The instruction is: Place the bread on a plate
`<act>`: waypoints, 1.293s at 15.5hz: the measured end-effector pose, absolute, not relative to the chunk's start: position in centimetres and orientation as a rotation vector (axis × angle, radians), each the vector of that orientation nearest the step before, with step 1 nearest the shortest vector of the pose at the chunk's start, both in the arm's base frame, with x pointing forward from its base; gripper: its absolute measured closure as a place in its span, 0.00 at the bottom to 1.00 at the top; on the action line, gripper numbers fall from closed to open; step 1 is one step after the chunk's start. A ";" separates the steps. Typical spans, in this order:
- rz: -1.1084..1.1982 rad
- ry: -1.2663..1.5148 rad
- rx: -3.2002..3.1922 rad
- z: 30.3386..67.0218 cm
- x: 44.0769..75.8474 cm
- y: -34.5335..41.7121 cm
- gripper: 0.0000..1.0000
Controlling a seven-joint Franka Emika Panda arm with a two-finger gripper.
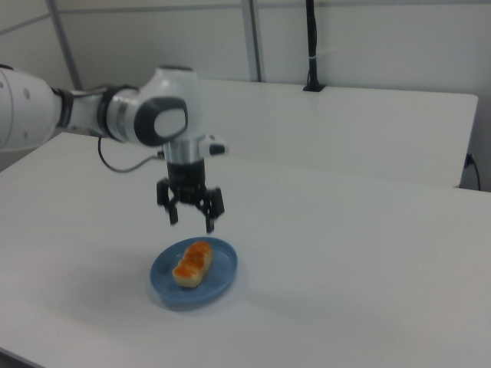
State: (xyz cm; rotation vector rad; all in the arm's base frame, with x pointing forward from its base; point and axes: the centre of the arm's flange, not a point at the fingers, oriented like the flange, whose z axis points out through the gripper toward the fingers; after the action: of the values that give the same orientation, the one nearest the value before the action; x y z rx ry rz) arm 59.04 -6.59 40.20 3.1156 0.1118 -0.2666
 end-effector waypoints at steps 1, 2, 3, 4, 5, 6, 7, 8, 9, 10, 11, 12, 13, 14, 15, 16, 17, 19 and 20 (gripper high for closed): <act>-0.211 0.093 3.117 42.4 59.6 -6.4 0.00; -0.150 0.066 3.117 44.7 60.0 -6.0 0.00; -0.094 0.043 3.118 46.9 60.3 -5.4 0.00; -0.042 0.025 3.119 49.0 60.6 -4.7 0.00; -0.003 0.018 3.120 51.1 60.6 -4.2 0.00; 0.025 0.013 3.121 53.0 60.5 -3.8 0.00; 0.046 0.011 3.121 54.8 60.4 -3.7 0.00; 0.062 0.011 3.121 56.3 60.1 -3.6 0.00; 0.073 0.010 3.121 57.5 59.9 -3.7 0.00; 0.085 0.009 3.121 58.4 59.7 -3.7 0.00; 0.096 0.007 3.121 59.1 59.5 -3.8 0.00; 0.100 0.006 3.121 59.5 59.3 -3.8 0.00; 0.096 0.004 3.122 59.7 59.2 -3.8 0.00; 0.093 0.003 3.122 59.7 59.1 -3.8 0.00; 0.092 0.000 3.122 59.7 59.1 -3.9 0.00; 0.090 -0.001 3.122 59.6 59.1 -3.9 0.00; 0.088 -0.003 3.122 59.6 59.1 -4.0 0.00; 0.082 -0.003 3.123 59.5 59.1 -4.0 0.00; 0.068 -0.003 3.124 59.4 59.0 -4.0 0.00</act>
State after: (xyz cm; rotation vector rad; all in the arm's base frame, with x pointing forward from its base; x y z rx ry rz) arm 59.02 -3.99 59.43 3.1238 -0.0033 0.0675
